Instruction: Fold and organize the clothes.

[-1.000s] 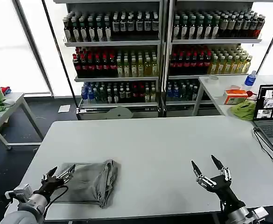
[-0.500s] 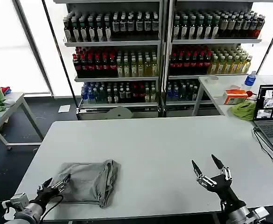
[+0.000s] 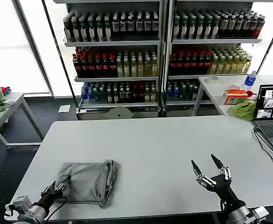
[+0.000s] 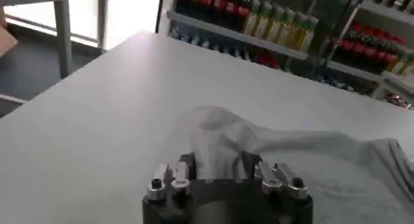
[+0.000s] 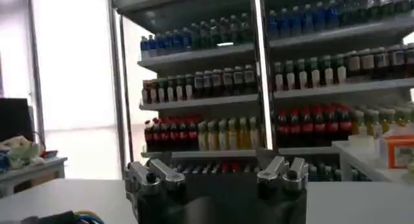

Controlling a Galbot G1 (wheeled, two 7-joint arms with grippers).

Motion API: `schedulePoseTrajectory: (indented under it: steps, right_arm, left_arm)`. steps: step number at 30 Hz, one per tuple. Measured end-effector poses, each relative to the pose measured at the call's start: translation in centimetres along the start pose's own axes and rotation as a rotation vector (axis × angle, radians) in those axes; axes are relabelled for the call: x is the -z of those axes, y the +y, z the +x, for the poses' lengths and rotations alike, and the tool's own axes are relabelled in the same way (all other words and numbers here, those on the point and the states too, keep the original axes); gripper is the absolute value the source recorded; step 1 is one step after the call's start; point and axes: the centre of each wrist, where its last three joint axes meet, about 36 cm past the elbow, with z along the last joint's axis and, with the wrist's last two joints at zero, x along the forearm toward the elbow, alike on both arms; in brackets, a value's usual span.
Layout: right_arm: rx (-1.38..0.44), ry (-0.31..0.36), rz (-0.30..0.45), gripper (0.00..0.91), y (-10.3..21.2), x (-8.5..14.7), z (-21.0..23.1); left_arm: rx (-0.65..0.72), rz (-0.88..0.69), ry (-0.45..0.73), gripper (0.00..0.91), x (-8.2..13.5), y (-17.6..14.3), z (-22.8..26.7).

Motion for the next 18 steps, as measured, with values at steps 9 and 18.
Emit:
schedulePoseTrajectory:
  steps: [9, 18]
  right_arm:
    - [0.004, -0.001, 0.001, 0.907, -0.1, 0.0, -0.2]
    - [0.008, 0.001, 0.000, 0.907, -0.2, -0.3, -0.5]
  left_arm:
    - [-0.001, 0.022, -0.037, 0.010, 0.6, -0.2, 0.7]
    - [0.053, 0.019, -0.133, 0.010, 3.6, 2.0, 3.1]
